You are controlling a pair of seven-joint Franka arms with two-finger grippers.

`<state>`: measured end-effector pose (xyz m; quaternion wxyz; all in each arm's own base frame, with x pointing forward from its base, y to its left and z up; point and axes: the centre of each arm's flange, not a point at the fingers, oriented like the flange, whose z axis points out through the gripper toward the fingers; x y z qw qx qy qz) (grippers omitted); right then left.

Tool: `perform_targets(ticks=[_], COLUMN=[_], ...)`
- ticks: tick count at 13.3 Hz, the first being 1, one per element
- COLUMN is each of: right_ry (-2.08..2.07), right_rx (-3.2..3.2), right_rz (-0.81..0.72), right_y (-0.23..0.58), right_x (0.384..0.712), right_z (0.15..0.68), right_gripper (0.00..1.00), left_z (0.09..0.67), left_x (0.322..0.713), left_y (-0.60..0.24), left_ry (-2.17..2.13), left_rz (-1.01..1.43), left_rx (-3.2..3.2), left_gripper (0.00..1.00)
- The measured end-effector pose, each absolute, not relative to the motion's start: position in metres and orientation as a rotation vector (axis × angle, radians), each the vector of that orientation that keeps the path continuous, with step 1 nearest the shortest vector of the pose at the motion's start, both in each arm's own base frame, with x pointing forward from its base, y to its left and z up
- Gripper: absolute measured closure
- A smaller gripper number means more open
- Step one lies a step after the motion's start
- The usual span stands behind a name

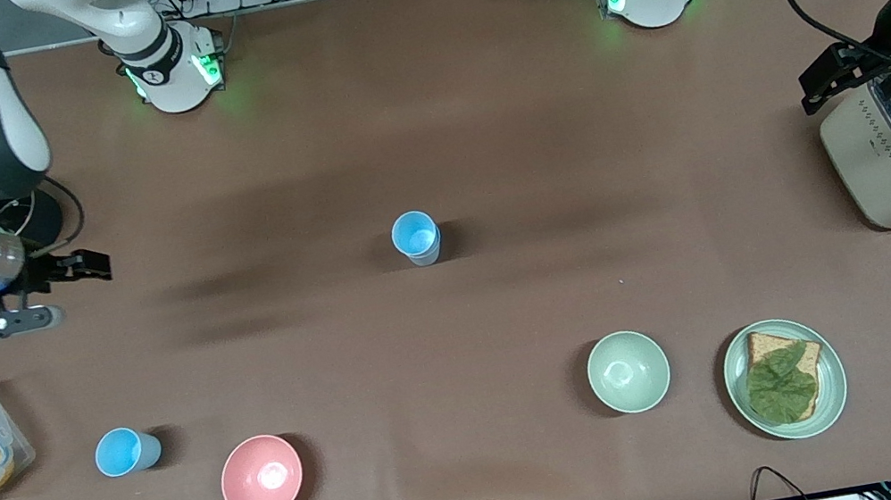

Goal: Stack blue cups with both arms

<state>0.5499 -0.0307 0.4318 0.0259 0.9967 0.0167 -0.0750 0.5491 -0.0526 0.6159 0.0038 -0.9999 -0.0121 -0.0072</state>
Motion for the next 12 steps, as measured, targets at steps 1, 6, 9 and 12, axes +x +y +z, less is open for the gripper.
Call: perform_targets(ticks=[1, 6, 9, 12], right_ry=[0.047, 0.023, 0.035, 0.12], right_rx=[3.081, 3.137, 3.158, 3.16], right_rz=[-0.233, -0.22, -0.201, -0.168], right_y=[-0.032, -0.026, -0.024, -0.024], right_x=[0.551, 0.553, 0.549, 0.547], right_z=[0.444, 0.524, 0.58, 0.601], right_gripper=[0.0, 0.0, 0.0, 0.0], left_z=[0.616, 0.618, 0.625, 0.624], left_x=[0.549, 0.545, 0.539, 0.539], left_y=[-0.053, -0.054, -0.05, -0.04], left_ry=[-0.035, -0.034, -0.047, -0.073], left_rz=[-0.023, -0.001, -0.006, 0.011], left_rx=[-3.134, -3.131, -3.128, -3.129], left_gripper=[0.0, 0.0, 0.0, 0.0])
